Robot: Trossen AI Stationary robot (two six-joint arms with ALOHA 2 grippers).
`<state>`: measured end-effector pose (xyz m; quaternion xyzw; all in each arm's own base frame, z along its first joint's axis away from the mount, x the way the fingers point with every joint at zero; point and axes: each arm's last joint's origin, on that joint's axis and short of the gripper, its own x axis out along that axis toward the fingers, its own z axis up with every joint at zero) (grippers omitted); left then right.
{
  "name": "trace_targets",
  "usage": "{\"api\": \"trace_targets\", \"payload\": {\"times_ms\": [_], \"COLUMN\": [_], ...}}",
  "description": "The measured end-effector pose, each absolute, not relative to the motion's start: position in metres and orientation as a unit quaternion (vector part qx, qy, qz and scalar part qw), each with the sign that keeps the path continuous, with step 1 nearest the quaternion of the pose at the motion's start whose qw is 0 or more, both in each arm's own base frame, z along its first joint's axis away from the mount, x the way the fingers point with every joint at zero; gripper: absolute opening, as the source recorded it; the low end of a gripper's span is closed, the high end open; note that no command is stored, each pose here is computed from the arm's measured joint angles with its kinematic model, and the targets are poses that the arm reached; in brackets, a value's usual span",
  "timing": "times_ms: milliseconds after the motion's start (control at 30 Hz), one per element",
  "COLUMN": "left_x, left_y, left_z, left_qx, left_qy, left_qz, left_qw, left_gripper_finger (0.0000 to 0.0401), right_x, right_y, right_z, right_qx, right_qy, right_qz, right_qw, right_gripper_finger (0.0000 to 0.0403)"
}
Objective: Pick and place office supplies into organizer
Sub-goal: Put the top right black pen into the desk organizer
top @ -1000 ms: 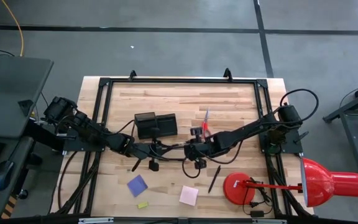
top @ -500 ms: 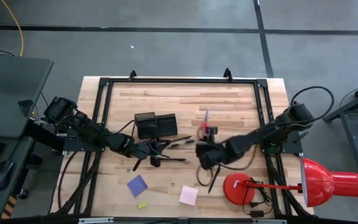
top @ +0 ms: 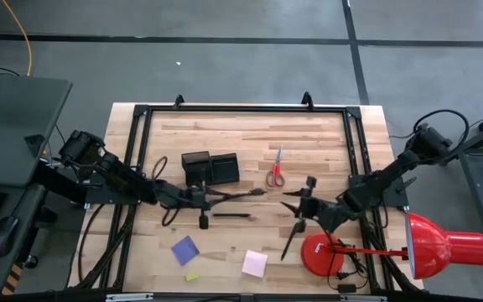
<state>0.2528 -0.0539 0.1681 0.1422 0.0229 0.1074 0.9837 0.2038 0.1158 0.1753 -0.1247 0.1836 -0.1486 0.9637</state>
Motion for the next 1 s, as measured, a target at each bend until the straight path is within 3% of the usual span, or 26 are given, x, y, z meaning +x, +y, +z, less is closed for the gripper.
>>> {"api": "trace_targets", "payload": {"times_ms": [100,200,433,1000], "left_x": [0.243,0.238,0.238,0.239], "left_y": [-0.053,-0.056,-0.057,-0.058], "left_z": [0.172,0.177,0.178,0.186], "left_qx": [0.118,0.103,0.086,0.088], "left_qy": [-0.040,-0.087,-0.098,-0.127], "left_qz": [0.079,0.022,0.001,-0.007], "left_qw": [0.989,0.991,0.991,0.988], "left_gripper_finger": [0.0020,0.0020,0.0020,0.0020], "right_x": [0.195,0.194,0.198,0.258], "right_y": [0.112,0.111,0.101,0.078], "right_z": [0.168,0.170,0.193,0.215], "right_qx": [-0.125,-0.113,-0.120,-0.136], "right_qy": [0.153,0.100,-0.049,-0.081], "right_qz": [-0.144,-0.086,0.007,0.087], "right_qw": [0.970,0.985,0.992,0.984], "right_gripper_finger": [0.0131,0.0131,0.0131,0.0131]}}
